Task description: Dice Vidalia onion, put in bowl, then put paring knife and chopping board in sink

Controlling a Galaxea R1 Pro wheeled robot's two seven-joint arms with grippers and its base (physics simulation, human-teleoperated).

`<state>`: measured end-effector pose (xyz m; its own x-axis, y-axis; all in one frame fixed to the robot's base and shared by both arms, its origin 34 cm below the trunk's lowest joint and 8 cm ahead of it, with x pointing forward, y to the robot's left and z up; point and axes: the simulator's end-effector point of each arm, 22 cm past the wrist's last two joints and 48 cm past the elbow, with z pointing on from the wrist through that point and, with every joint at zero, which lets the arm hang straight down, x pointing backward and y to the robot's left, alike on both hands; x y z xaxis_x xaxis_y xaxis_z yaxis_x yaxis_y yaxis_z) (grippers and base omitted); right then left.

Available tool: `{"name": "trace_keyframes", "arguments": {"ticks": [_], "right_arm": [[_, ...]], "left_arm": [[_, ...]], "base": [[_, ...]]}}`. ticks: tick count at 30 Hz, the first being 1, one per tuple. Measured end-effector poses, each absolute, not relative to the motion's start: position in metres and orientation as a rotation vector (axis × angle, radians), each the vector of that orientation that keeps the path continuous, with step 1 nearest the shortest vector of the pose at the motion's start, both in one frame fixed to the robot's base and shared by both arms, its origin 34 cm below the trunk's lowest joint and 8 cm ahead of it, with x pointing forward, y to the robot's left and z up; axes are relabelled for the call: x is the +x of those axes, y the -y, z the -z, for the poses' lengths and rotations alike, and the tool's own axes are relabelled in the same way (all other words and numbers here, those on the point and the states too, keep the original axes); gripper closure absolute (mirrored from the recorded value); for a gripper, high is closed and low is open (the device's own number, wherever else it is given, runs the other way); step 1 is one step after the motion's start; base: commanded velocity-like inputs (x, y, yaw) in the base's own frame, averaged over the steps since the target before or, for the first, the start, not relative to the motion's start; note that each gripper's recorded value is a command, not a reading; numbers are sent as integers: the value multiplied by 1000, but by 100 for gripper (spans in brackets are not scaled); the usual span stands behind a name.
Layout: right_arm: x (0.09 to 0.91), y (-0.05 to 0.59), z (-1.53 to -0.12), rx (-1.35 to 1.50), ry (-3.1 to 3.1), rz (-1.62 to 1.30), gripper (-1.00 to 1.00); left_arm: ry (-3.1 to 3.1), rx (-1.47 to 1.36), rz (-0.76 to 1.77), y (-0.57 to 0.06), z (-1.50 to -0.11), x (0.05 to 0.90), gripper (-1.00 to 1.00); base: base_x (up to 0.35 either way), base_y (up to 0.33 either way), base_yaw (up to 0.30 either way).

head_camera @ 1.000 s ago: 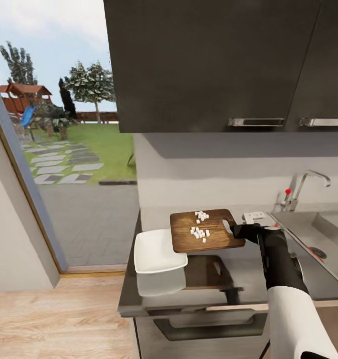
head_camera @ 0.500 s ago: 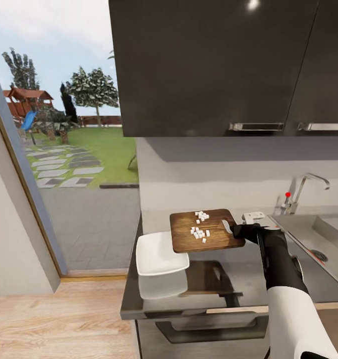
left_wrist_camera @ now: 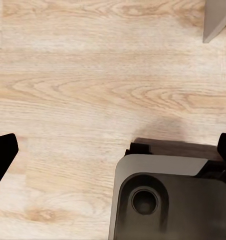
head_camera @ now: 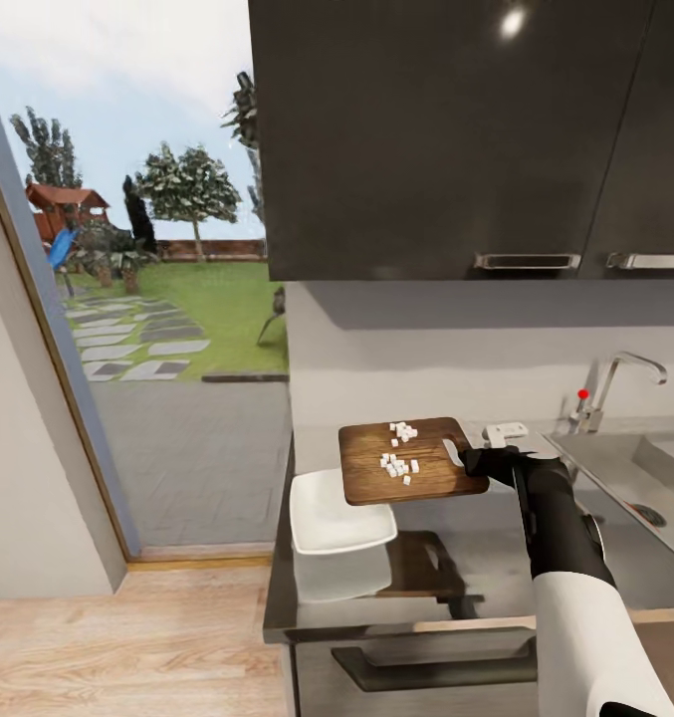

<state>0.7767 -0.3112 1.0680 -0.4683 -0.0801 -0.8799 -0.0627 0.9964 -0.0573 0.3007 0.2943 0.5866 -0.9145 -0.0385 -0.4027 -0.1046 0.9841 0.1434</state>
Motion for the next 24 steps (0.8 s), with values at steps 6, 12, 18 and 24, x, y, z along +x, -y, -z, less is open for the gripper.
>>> {"name": "trace_keyframes", "arguments": {"ticks": [6, 12, 18, 24], "right_arm": [[777, 311, -1069, -100, -2059, 19, 100], [776, 311, -1068, -101, -2061, 19, 100], [777, 311, -1068, -101, -2060, 20, 100], [776, 313, -1068, -107, -2063, 35, 100]], "left_arm": [[-2720, -103, -226, -294, -587, 301, -100], [-2719, -103, -226, -294, -587, 301, -100], [-2719, -103, -226, -294, -587, 301, -100], [-2719, -103, -226, -294, -587, 301, -100]], "base": [[0, 10, 0], [0, 0, 0], [0, 0, 0], [0, 0, 0]]}}
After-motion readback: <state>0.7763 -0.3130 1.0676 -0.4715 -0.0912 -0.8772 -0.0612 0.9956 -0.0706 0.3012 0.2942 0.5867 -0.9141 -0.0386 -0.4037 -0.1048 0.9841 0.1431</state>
